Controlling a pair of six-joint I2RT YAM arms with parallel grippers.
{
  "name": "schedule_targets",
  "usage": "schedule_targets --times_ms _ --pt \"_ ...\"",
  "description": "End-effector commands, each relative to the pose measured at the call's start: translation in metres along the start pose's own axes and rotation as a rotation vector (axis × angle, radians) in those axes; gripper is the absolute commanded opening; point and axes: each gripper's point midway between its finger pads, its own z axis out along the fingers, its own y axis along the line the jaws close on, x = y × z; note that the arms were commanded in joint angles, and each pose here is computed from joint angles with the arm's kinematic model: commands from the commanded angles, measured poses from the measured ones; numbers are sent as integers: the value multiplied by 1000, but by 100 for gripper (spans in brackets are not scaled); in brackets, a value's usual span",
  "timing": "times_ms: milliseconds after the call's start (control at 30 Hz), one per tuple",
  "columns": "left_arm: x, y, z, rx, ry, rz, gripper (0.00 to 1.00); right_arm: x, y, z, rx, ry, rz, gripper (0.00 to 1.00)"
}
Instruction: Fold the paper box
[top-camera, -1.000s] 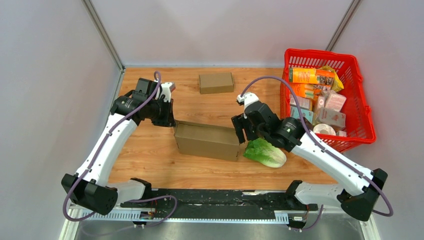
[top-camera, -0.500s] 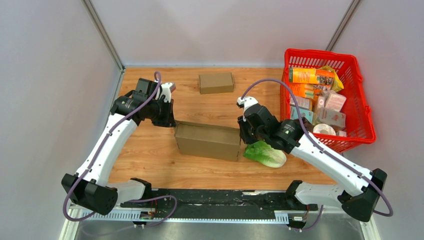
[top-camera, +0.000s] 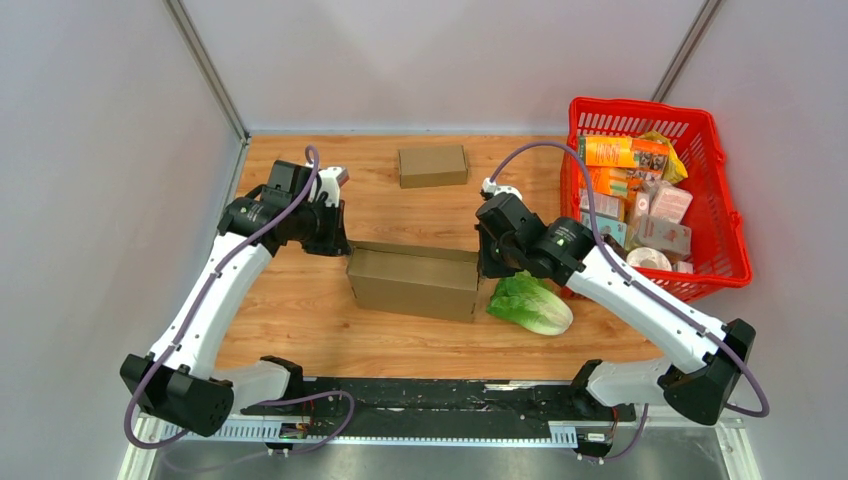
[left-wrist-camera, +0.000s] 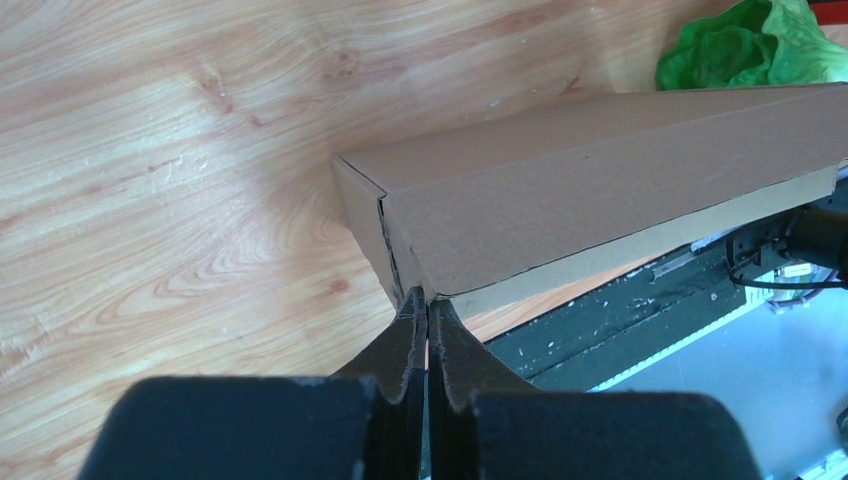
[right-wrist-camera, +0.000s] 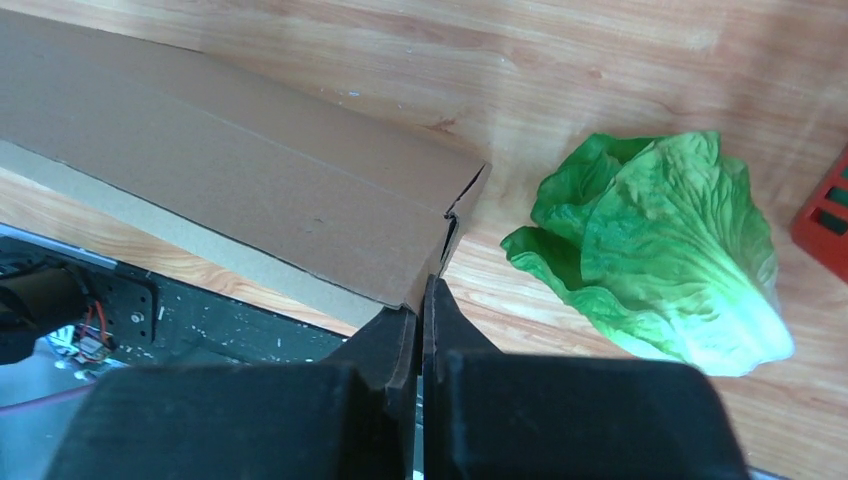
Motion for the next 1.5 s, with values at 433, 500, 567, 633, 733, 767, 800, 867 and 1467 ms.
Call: schedule_targets --times_ms 433,500,567,633,733,767,800,867,1467 --pt "1 -15 -1 80 -30 9 0 -11 11 16 2 -51 164 0" --pt "3 -14 -1 77 -26 6 0 -10 3 18 57 -52 128 0" --pt "3 -14 -1 77 -26 8 0 -9 -2 18 90 -62 102 0" --pt "3 -14 -2 76 -30 9 0 -10 -2 17 84 -71 72 0" --pt "3 -13 -3 73 -30 12 0 -11 -4 15 91 -88 58 0" --pt "2 -14 -4 74 -34 12 0 -12 -4 14 92 -98 45 0" --pt "3 -14 -4 74 -33 10 0 -10 -5 17 91 -103 41 0" --pt "4 -14 -4 75 -42 9 0 -8 -3 16 94 -134 8 0" --pt "23 -6 -4 77 -259 -38 0 -2 24 -48 -287 -222 37 69"
